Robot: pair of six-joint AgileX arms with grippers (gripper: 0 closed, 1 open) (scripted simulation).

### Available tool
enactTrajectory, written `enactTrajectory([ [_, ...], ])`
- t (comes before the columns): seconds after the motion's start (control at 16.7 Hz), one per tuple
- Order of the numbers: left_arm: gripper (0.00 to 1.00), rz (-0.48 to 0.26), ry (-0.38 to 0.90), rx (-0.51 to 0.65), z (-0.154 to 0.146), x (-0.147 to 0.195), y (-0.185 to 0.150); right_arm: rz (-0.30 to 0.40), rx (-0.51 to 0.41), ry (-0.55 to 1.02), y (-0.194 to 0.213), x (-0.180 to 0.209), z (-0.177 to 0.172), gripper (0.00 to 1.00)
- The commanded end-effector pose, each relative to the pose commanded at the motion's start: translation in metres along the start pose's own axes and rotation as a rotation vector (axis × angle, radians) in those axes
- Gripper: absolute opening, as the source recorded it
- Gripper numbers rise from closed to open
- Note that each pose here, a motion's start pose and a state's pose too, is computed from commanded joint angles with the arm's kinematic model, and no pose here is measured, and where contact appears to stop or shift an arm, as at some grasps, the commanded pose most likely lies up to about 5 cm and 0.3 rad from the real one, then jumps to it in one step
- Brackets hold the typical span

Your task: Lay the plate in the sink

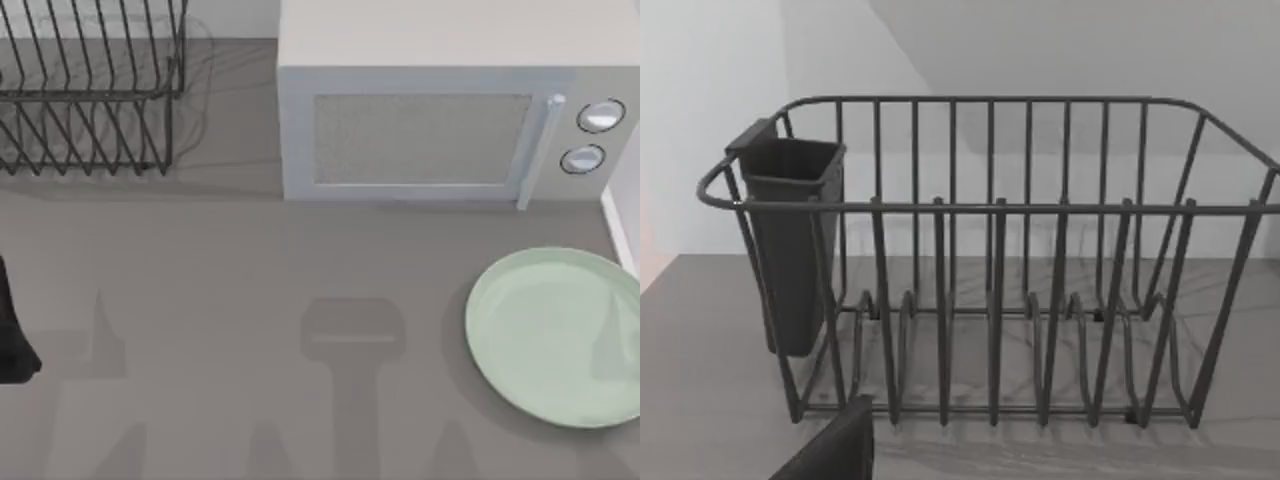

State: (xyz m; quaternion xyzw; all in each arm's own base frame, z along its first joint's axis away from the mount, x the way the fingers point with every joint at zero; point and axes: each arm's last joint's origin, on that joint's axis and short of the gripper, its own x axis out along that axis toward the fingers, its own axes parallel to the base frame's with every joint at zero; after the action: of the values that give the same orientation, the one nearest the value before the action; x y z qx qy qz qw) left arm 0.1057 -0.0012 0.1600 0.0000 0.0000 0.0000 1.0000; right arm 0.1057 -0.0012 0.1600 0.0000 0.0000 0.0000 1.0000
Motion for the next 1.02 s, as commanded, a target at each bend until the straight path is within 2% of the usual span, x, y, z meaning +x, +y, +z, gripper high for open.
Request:
enactTrajectory([
  [0.42, 1.00, 0.000, 0.000, 0.000, 0.000, 0.000, 0.000, 0.000, 0.000, 0.000, 0.000, 0.000, 0.000, 1.00],
  [0.6, 1.00, 0.000, 0.000, 0.000, 0.000, 0.000, 0.000, 0.023, 0.024, 0.050, 0.003, 0.001, 0.011, 1.00],
  [0.78, 1.00, 0.000, 0.000, 0.000, 0.000, 0.000, 0.000, 0.070, 0.071, 0.180, 0.009, 0.006, 0.035, 1.00],
  [1.02, 1.00, 0.000, 0.000, 0.000, 0.000, 0.000, 0.000, 0.132, 0.137, 0.472, 0.026, 0.033, 0.073, 1.00],
])
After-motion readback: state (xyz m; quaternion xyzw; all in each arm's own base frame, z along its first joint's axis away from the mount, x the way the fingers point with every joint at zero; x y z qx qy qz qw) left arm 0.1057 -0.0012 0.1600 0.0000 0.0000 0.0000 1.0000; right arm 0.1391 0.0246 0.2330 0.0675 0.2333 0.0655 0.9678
